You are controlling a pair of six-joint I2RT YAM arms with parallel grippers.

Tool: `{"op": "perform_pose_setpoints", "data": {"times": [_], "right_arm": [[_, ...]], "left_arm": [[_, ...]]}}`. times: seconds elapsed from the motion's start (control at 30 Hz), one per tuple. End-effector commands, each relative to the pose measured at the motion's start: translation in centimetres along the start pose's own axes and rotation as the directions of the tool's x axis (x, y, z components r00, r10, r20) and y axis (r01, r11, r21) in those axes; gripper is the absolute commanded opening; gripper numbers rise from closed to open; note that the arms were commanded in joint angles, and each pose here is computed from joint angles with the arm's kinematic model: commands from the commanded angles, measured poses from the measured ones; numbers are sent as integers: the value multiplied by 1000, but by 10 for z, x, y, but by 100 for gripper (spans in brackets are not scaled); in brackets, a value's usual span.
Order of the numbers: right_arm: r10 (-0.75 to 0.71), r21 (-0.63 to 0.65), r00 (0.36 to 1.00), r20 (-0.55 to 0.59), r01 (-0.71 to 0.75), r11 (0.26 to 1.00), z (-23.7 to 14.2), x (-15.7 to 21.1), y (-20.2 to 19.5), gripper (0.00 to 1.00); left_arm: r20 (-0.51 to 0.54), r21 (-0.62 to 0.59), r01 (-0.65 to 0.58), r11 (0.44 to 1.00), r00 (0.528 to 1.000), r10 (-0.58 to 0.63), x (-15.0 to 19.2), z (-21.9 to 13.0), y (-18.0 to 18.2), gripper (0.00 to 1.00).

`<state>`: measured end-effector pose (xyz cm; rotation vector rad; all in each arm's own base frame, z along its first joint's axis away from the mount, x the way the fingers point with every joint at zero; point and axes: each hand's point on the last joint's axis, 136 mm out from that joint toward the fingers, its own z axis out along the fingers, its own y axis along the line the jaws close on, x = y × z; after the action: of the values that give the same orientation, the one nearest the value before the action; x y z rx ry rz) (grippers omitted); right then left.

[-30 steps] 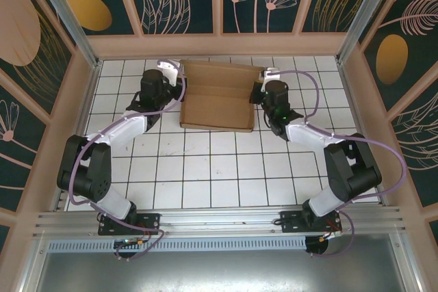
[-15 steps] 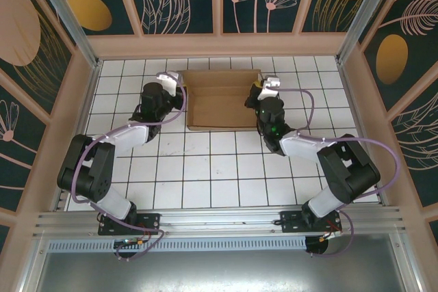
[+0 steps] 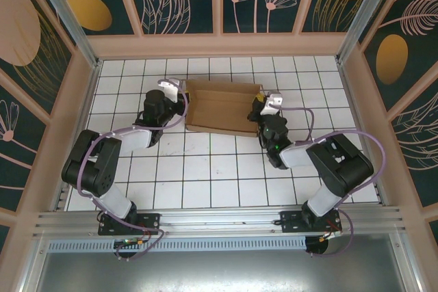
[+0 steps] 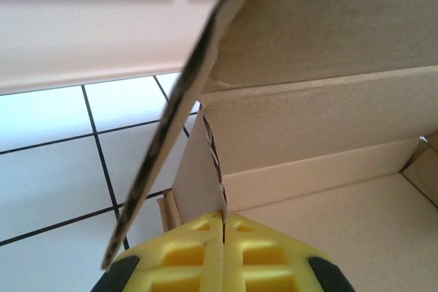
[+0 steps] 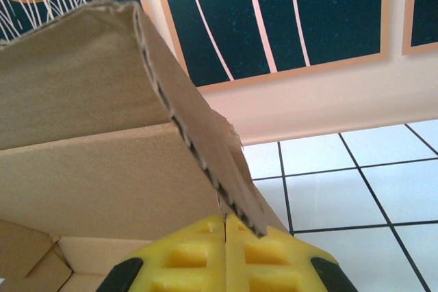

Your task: Fold the paper box

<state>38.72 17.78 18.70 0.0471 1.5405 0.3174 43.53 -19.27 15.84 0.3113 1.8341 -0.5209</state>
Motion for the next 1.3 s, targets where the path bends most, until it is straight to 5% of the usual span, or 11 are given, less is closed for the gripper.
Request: {"op": "perform_pose_setpoints", "data": {"times": [0.0,0.43,0.6,0.9,1.27], "right_arm": [[74,-81,991,113,-65,995,-13,-17,19,0],[40,-59,995,91,-35,998,-34,18,16,1],[33,-72,994,105,-26,997,-37,11,19,20],[0,-151,999,54,8,989,-52,12,27,71],[-14,-116,998,-56,8,993,-86,31,-1,81]], "left_arm": [[-7,90,19,996,1000,-19,15,1,-21,0],[-38,69,42,997,999,-39,41,-4,-17,0],[-39,54,43,998,998,-40,44,-3,-14,0],[-40,25,34,999,999,-33,44,-3,-9,0],[-52,43,46,998,998,-43,46,3,-11,0]]}}
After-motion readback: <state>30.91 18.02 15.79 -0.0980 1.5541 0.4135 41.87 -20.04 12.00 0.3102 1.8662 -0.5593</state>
